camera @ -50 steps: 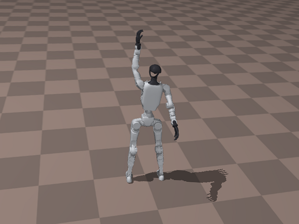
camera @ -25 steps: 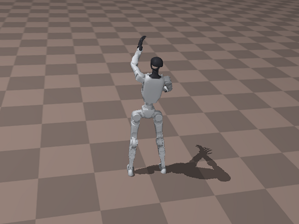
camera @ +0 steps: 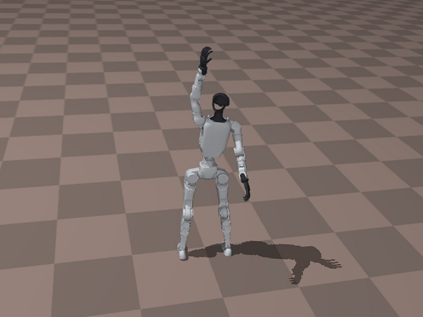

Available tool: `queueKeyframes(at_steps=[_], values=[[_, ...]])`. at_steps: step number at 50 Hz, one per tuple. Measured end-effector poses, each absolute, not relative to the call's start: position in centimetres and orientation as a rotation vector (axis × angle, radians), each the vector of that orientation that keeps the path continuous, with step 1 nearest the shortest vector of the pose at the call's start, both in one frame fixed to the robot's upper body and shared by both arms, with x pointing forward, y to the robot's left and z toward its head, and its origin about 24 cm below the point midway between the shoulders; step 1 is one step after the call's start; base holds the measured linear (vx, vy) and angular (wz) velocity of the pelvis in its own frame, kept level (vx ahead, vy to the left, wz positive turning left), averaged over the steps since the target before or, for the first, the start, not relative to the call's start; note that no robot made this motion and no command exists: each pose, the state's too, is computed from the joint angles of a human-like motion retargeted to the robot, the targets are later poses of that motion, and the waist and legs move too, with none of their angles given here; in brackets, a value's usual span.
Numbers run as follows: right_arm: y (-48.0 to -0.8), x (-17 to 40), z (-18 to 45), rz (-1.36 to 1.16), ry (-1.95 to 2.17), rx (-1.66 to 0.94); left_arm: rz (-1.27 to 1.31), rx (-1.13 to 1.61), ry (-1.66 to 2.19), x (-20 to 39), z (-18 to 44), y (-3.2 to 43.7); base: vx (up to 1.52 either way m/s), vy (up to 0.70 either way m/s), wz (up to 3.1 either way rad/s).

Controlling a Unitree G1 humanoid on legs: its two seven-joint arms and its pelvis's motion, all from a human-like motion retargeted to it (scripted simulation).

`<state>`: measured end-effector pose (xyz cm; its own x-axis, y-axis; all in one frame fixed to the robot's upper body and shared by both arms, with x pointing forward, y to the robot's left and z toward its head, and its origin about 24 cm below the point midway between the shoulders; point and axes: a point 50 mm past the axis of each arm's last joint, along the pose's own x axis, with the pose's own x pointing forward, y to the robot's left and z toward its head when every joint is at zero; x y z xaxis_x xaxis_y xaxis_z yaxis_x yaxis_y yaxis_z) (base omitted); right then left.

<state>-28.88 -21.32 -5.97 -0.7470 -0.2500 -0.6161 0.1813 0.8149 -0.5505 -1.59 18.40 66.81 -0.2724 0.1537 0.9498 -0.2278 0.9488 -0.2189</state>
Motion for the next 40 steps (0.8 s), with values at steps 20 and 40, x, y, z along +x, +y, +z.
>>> queueKeyframes(at_steps=[20, 40], values=[[-26.5, 26.7, -6.2, -0.517, 0.725, -0.085, -0.052, 0.408, -1.035, 31.1, 50.3, 12.0, -0.01, 0.00, 0.07], [-13.8, 15.9, 60.4, -0.089, -1.590, -0.066, 0.502, 0.181, 1.236, 3.9, -16.0, 25.9, 0.01, 0.00, -0.08]])
